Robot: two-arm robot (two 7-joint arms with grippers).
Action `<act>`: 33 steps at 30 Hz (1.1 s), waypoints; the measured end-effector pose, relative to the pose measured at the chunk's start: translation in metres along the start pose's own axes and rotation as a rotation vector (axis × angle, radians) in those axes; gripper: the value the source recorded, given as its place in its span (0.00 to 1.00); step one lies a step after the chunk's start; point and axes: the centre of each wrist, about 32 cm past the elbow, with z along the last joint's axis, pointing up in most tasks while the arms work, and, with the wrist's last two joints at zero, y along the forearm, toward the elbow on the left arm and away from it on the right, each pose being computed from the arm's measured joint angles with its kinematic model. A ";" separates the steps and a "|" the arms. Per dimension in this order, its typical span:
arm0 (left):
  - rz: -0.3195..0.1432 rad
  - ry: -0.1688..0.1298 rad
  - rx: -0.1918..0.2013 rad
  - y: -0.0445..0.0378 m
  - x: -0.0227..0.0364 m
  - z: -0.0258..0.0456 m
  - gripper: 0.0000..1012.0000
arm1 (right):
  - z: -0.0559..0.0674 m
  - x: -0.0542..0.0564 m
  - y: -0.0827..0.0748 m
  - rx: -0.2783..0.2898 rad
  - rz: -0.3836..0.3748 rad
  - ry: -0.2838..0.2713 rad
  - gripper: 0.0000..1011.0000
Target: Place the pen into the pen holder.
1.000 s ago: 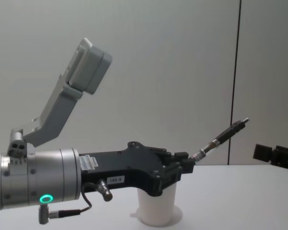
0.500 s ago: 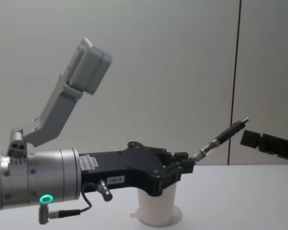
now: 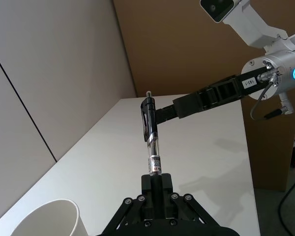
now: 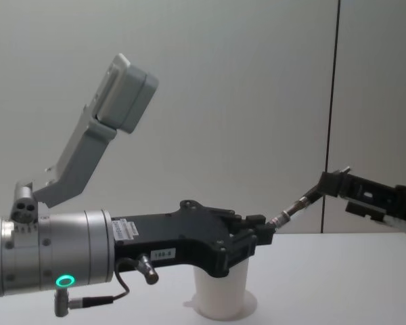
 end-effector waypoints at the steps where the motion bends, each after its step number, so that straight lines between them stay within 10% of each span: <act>1: 0.000 0.000 0.000 0.0000 0.0000 0.0000 0.13 | 0.000 -0.002 0.002 0.000 -0.004 0.010 0.99; 22: 0.000 0.000 0.000 0.0000 0.0000 0.0000 0.13 | -0.004 -0.014 0.015 0.003 -0.053 0.090 0.99; 33: 0.000 0.000 0.000 0.0000 0.0000 0.0000 0.13 | -0.005 -0.016 0.017 0.018 -0.057 0.120 0.74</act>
